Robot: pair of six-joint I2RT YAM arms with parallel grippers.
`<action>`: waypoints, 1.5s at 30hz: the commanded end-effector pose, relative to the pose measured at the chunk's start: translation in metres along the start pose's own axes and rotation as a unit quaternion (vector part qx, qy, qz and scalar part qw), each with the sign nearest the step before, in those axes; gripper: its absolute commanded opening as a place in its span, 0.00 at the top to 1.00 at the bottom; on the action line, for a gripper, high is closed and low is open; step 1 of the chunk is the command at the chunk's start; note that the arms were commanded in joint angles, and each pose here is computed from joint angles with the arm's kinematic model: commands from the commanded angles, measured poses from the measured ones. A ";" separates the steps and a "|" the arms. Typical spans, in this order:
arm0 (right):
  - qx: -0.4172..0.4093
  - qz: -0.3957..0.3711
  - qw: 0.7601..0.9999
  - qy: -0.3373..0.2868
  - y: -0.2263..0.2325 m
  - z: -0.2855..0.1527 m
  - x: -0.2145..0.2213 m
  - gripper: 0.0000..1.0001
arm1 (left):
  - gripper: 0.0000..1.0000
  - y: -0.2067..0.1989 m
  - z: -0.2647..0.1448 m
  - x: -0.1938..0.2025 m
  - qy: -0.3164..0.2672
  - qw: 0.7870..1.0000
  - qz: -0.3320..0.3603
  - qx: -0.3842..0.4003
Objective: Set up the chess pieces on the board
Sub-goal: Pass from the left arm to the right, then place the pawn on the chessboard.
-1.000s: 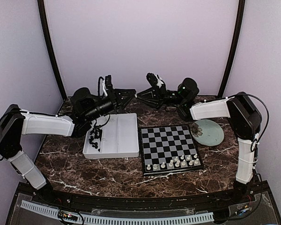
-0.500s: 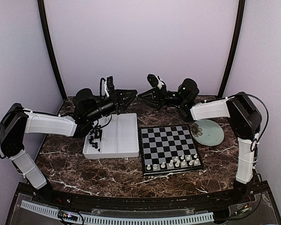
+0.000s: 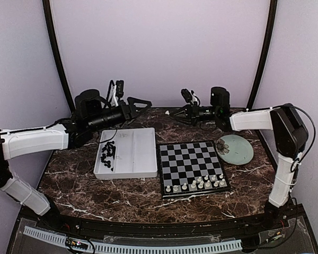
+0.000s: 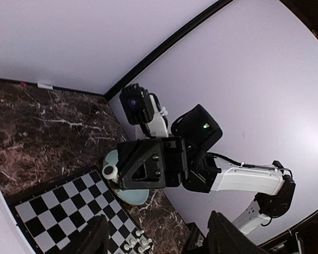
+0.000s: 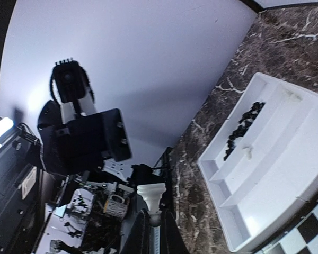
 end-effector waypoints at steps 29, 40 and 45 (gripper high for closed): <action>0.261 -0.331 0.691 0.587 0.009 -0.032 0.143 0.97 | 0.33 0.011 -0.070 -0.036 -0.044 0.975 0.136 -0.171; 0.252 -0.338 0.631 0.651 0.003 -0.014 0.176 0.95 | 0.32 0.027 -0.089 -0.038 -0.056 0.966 0.124 -0.220; 0.250 -0.335 0.609 0.674 0.000 -0.015 0.186 0.95 | 0.30 0.034 -0.098 -0.040 -0.069 0.964 0.114 -0.230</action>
Point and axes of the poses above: each gripper's point midway between its finger pads, its own z axis out along the fingers, its own y axis along the line the jaws close on, x = y × z, the point moved 6 cm from there along -z, back along the fingers, and after that the axes turned 12 degrees about -z, right-handed, at the moved point
